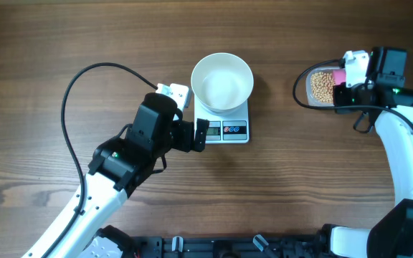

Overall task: Scoop item into bowl and weigh 150g on scale
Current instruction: 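Dip the pink scoop into the soybeans with the right gripper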

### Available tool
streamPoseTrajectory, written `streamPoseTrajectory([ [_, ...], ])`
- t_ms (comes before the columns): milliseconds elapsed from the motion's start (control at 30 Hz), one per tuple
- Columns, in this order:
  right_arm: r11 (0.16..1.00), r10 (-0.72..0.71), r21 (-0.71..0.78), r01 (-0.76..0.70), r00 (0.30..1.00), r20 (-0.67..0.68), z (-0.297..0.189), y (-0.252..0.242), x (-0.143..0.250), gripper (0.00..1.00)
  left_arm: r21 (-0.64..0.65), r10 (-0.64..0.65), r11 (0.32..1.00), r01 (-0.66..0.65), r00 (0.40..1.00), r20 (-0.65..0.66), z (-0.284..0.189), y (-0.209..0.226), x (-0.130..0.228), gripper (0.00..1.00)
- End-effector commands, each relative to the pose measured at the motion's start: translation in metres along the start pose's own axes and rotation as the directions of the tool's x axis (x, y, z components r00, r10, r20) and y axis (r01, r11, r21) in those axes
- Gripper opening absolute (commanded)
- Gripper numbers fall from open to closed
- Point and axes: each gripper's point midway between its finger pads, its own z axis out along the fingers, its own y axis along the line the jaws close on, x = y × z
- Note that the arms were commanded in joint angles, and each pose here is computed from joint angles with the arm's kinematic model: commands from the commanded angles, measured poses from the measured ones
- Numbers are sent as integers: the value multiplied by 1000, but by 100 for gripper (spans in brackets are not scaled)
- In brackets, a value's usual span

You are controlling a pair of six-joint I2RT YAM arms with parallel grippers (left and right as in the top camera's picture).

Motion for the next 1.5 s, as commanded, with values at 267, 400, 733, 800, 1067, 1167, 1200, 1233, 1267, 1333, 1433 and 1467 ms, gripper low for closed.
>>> streamPoseTrajectory([
  [267,989,7,-150,-4,1000,15,4,23,2,4,15,5,1000,-5,1000,8,-1,-5,-5,100],
  [400,987,70,-145,-68,998,9,4,14,4,4,15,5,1000,-5,1000,9,-1,-5,-5,100],
  [733,955,171,-249,-161,985,17,0,19,5,4,15,5,1000,-5,1000,8,-1,-5,-5,100],
  [800,953,183,-249,-175,983,10,1,19,6,4,15,5,1000,-5,1000,9,-1,-5,-5,100],
  [1067,942,238,-245,-231,971,0,1,18,5,4,15,5,1000,-5,1000,8,-1,-5,-5,100],
  [1167,936,261,-244,-253,965,0,1,17,4,4,15,5,1000,-5,1000,8,-1,-5,-5,100],
  [1200,936,262,-244,-254,965,-1,1,17,4,4,15,5,1000,-5,1000,8,-1,-5,-5,100],
  [1233,936,262,-244,-254,965,-1,1,17,4,4,15,5,1000,-5,1000,8,-1,-5,-5,100],
  [1267,935,263,-244,-255,965,0,1,17,4,4,15,5,1000,-5,1000,9,-1,-5,-5,100],
  [1333,921,309,-244,-303,951,-14,1,18,4,4,15,5,1000,-5,1000,9,-1,-5,-5,100],
  [1433,915,326,-243,-321,945,-19,1,18,4,4,15,5,1000,-5,1000,9,-1,-5,-5,100],
  [1467,915,329,-242,-323,944,-16,1,16,4,4,15,5,1000,-5,1000,8,-1,-5,-5,100],
])
